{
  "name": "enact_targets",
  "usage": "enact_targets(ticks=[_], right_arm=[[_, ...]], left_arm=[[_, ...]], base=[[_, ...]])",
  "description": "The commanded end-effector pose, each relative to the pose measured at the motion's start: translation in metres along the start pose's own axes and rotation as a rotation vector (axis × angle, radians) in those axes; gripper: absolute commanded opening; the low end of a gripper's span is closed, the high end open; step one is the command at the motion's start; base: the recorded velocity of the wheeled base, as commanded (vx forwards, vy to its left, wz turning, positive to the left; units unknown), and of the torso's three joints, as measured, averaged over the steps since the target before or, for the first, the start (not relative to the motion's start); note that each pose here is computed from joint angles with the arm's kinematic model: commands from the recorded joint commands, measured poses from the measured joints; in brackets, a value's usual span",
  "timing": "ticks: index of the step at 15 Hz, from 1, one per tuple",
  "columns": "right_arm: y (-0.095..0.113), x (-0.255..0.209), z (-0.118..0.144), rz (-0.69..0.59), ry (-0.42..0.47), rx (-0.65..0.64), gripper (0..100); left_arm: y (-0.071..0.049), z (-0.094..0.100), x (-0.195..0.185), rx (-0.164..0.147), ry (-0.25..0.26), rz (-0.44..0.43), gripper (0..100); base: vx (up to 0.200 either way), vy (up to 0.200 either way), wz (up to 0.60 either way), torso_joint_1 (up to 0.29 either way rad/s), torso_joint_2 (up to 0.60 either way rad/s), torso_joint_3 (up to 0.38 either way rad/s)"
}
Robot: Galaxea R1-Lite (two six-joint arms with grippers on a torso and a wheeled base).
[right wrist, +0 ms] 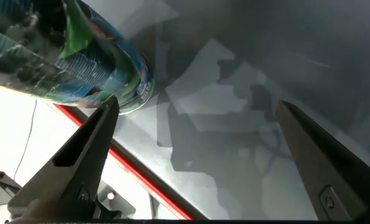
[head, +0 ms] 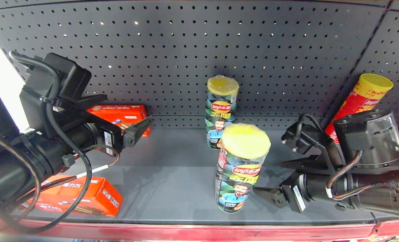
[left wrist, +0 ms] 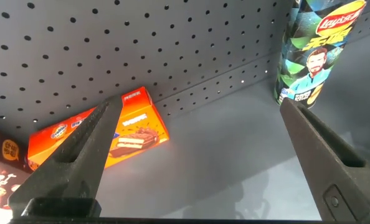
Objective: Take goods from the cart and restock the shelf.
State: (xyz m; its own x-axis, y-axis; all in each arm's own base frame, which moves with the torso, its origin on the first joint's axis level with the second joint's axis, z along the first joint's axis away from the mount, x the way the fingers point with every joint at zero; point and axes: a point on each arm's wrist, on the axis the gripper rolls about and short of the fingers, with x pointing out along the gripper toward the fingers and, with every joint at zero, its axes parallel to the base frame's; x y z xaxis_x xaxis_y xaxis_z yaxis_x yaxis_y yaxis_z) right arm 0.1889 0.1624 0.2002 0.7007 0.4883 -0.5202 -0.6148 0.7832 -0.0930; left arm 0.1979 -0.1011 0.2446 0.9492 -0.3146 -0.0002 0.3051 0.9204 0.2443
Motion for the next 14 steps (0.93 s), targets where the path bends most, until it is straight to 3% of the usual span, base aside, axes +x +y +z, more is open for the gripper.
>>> enact_targets(ticks=[1, 14], right_arm=[[0.002, 0.001, 0.0, 0.008, 0.0, -0.005, 100], [0.013, 0.011, 0.004, 0.039, 0.004, -0.025, 100]], left_arm=[[0.0, -0.001, 0.0, 0.001, 0.003, 0.0, 100], [-0.002, -0.002, 0.0, 0.001, 0.006, -0.005, 100]], base=[[0.0, 0.0, 0.0, 0.0, 0.0, 0.0], [0.0, 0.0, 0.0, 0.0, 0.0, 0.0]])
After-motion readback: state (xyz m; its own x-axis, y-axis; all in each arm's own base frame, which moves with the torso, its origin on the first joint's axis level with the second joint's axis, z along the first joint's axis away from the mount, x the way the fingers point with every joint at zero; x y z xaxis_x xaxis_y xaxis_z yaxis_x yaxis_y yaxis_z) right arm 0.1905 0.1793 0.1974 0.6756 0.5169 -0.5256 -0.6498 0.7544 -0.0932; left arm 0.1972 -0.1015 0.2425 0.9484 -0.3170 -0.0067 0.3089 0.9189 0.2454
